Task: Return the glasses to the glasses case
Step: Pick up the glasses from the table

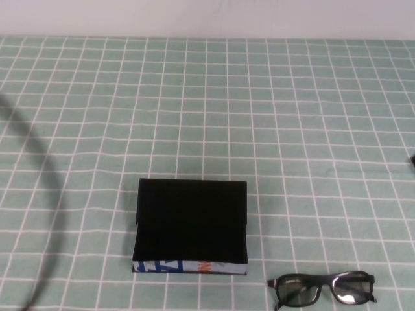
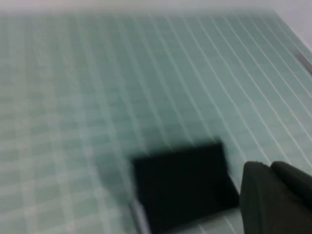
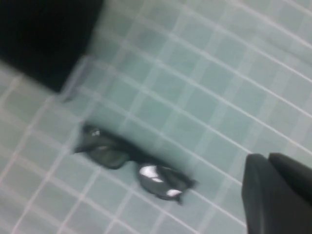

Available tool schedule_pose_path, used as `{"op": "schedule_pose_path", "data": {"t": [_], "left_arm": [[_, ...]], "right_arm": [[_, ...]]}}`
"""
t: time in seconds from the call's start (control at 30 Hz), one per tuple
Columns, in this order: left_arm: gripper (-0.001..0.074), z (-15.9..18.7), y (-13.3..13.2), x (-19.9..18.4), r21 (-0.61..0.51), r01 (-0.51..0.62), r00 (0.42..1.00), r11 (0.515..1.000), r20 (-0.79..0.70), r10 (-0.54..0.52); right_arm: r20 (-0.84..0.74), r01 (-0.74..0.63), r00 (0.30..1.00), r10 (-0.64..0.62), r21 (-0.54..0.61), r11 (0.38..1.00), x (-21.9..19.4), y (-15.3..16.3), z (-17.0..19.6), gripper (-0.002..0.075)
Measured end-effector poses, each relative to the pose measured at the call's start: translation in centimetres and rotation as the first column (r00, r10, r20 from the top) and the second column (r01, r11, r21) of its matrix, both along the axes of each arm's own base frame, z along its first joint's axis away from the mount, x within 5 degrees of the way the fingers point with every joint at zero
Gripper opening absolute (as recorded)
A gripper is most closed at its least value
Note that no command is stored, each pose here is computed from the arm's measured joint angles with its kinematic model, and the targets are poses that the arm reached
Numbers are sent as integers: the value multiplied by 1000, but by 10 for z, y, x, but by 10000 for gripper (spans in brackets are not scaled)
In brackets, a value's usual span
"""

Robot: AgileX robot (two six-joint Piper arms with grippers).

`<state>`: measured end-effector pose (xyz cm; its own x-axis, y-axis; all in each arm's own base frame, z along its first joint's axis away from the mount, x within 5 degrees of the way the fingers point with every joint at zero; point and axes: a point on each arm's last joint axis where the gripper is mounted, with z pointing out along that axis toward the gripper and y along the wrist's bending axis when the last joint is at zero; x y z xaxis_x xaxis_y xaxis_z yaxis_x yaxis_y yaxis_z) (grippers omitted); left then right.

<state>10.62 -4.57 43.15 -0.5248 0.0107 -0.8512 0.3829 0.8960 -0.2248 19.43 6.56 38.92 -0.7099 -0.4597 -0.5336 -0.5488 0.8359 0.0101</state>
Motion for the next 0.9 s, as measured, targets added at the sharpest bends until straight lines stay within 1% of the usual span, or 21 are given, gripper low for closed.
{"op": "schedule_pose_path", "data": {"t": [0.07,0.13,0.23,0.4,0.6,0.77,0.83,0.87,0.9], "left_arm": [[-6,-10,-12,15,-14,127,986,992,-110,-127],[-6,-21,-21,30,-46,213,955,976,-203,-218],[-6,-30,-29,47,-85,269,921,959,-268,-282],[-6,-33,-32,53,-105,300,908,948,-272,-318],[-6,-33,-33,53,-105,304,907,947,-270,-322],[-6,-34,-33,54,-102,303,907,947,-275,-320],[-6,-34,-32,54,-100,303,907,948,-276,-319],[-6,-34,-32,54,-98,303,907,948,-276,-318],[-6,-34,-32,54,-98,304,906,948,-278,-319]], "right_arm": [[5,-97,995,97,12,995,-3,10,0,-15],[12,-164,986,164,18,986,-7,16,1,-15],[9,-206,979,206,10,978,-9,21,-1,-15],[-70,-279,957,280,22,960,-16,32,-24,-15],[-205,-418,890,408,-7,908,-32,41,-70,-15],[-261,-445,861,436,27,895,-34,48,-86,-10],[-286,-441,855,433,39,897,-29,51,-91,20],[-296,-440,852,431,40,897,-27,52,-94,42],[-308,-438,849,429,41,898,-25,54,-97,80]]}}
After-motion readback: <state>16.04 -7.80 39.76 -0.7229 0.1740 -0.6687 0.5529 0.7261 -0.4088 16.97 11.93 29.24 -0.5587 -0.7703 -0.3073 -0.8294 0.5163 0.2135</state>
